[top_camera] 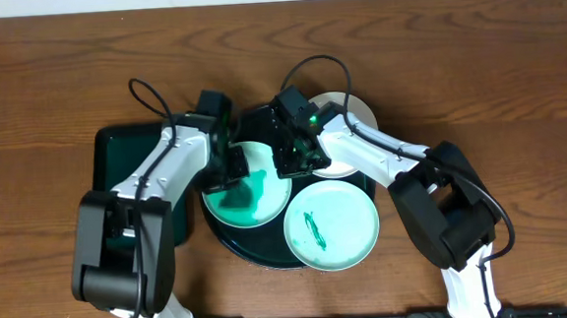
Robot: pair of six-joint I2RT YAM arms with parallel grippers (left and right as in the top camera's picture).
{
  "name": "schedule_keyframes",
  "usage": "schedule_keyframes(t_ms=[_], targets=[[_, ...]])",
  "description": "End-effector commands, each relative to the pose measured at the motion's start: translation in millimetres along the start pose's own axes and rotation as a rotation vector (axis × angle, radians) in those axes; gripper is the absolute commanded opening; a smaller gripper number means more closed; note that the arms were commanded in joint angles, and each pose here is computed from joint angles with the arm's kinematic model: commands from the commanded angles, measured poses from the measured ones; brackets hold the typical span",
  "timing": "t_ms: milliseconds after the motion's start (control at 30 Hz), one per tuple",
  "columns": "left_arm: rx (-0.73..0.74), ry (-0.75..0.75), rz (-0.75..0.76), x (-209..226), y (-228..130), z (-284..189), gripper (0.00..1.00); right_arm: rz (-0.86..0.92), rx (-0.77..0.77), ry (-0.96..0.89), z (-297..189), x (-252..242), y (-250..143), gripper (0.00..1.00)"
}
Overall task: Clean dirty plates on tray and stack at the side
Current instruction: 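Scrub the left plate with the sponge held in the left gripper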
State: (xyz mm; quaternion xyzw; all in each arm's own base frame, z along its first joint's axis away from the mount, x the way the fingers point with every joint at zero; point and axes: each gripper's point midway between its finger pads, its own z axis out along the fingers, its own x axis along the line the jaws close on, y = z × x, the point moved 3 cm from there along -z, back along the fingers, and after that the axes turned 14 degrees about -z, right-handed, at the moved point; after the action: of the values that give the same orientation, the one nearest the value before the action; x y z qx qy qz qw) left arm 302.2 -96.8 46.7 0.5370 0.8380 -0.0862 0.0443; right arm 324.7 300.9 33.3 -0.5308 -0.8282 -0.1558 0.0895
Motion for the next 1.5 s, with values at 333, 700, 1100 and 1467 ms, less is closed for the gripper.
schedule_keyframes(t_ms=[333,700,1100,1467], targets=[[0.106,-0.155,0.163,-19.3,-6.2,6.7,0.07,-0.004,0.007,0.001,7.1,-1.8,2.3,0.01],[-0.081,0.378,-0.156,61.3,9.9,-10.8,0.07,-0.004,0.006,0.0,7.1,-1.8,2.4,0.02],[-0.104,-0.02,-0.013,-6.5,34.4,-0.4,0.07,-0.005,0.006,0.0,7.1,-1.8,2.4,0.02],[-0.093,-0.087,0.171,-18.4,33.6,-1.0,0.07,-0.005,0.004,0.001,7.1,-1.7,2.9,0.02]])
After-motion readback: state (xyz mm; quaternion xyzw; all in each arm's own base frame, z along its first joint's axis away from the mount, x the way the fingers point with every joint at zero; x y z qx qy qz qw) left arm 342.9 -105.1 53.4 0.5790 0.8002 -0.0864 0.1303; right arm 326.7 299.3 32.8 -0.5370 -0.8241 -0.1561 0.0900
